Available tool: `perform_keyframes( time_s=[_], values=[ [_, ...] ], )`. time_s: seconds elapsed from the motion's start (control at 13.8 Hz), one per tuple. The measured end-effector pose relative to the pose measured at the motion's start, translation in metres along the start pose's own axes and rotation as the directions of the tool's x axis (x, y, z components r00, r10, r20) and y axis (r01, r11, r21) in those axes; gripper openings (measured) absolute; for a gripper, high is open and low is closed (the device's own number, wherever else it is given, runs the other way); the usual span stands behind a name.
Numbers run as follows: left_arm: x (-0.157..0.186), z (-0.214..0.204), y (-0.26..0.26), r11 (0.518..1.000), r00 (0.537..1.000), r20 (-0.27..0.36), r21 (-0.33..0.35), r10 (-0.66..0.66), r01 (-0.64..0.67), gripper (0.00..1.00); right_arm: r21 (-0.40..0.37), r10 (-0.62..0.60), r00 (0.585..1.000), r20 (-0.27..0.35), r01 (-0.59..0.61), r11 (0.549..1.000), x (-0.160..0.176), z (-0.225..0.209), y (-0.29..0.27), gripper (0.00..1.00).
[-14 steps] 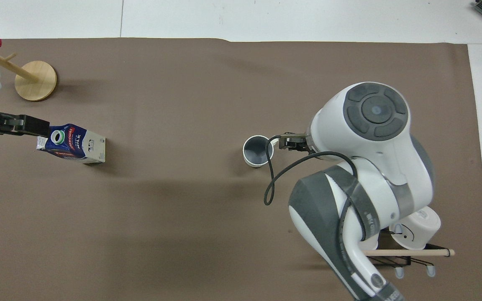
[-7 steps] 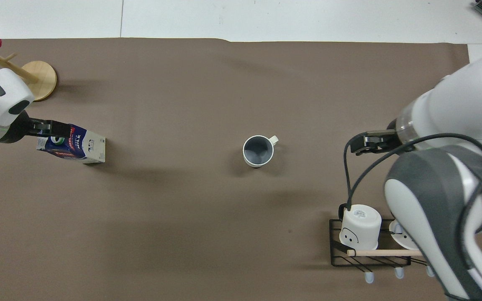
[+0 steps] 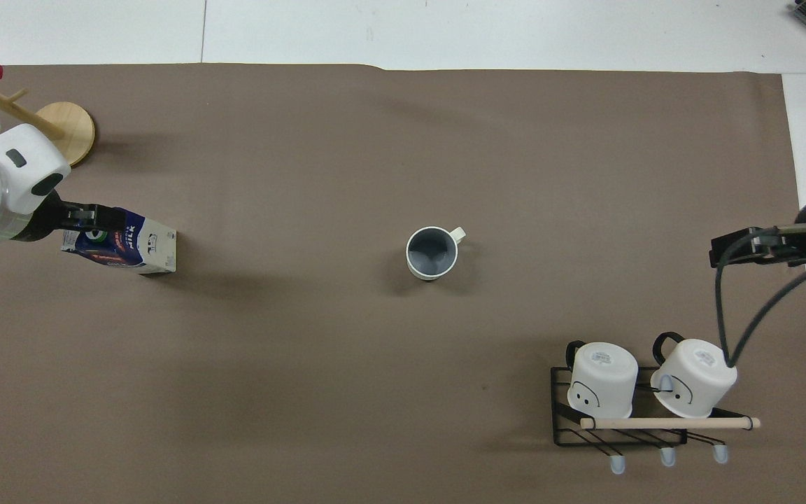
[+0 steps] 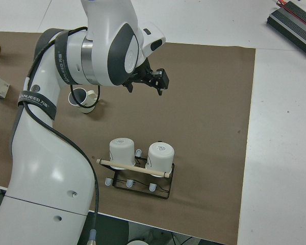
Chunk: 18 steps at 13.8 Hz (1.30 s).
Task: Place cup and milk on table
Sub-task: 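Lift the milk carton with the left gripper and carry it toward the mug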
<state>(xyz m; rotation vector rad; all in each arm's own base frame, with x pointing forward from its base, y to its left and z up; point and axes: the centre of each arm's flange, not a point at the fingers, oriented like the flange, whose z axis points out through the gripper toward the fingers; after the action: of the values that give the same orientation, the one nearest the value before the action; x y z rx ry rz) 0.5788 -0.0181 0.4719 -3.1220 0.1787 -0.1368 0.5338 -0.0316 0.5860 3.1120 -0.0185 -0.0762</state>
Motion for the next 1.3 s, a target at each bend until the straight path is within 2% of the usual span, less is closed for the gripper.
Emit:
perform_keyframes(
  time_s=[0.14,0.36,0.51,0.72,0.8,1.16,1.3],
  values=[
    [-0.002,0.007,0.000,1.000,1.000,-0.001,0.000,0.000,0.000,1.00,0.003,-0.003,1.000,-0.014,0.004,1.000,-0.004,-0.007,0.020,1.00],
    [-0.003,0.010,0.000,1.000,1.000,0.002,0.000,0.000,0.000,1.00,0.001,-0.005,0.997,-0.071,0.005,1.000,-0.006,-0.035,0.024,1.00],
    [-0.004,0.011,0.001,1.000,1.000,0.005,-0.001,0.000,0.000,0.95,-0.001,-0.009,0.995,-0.098,0.009,1.000,-0.012,-0.065,0.021,1.00],
    [-0.004,0.011,0.002,1.000,1.000,0.005,-0.001,0.002,-0.002,0.60,-0.001,-0.016,0.995,-0.095,0.016,1.000,-0.027,-0.098,0.017,1.00],
    [-0.004,0.011,0.002,1.000,1.000,0.006,-0.001,0.003,-0.003,0.51,-0.001,-0.020,0.995,-0.102,0.020,1.000,-0.029,-0.105,0.015,1.00],
    [-0.002,-0.002,0.010,1.000,1.000,-0.007,-0.001,0.016,-0.016,0.51,-0.002,-0.033,0.994,-0.106,0.033,0.999,-0.030,-0.106,0.008,1.00],
    [0.002,-0.016,0.031,1.000,0.999,-0.020,-0.004,0.029,-0.029,0.51,0.000,-0.033,0.996,-0.082,0.033,0.999,-0.032,-0.103,0.008,1.00]
  ],
)
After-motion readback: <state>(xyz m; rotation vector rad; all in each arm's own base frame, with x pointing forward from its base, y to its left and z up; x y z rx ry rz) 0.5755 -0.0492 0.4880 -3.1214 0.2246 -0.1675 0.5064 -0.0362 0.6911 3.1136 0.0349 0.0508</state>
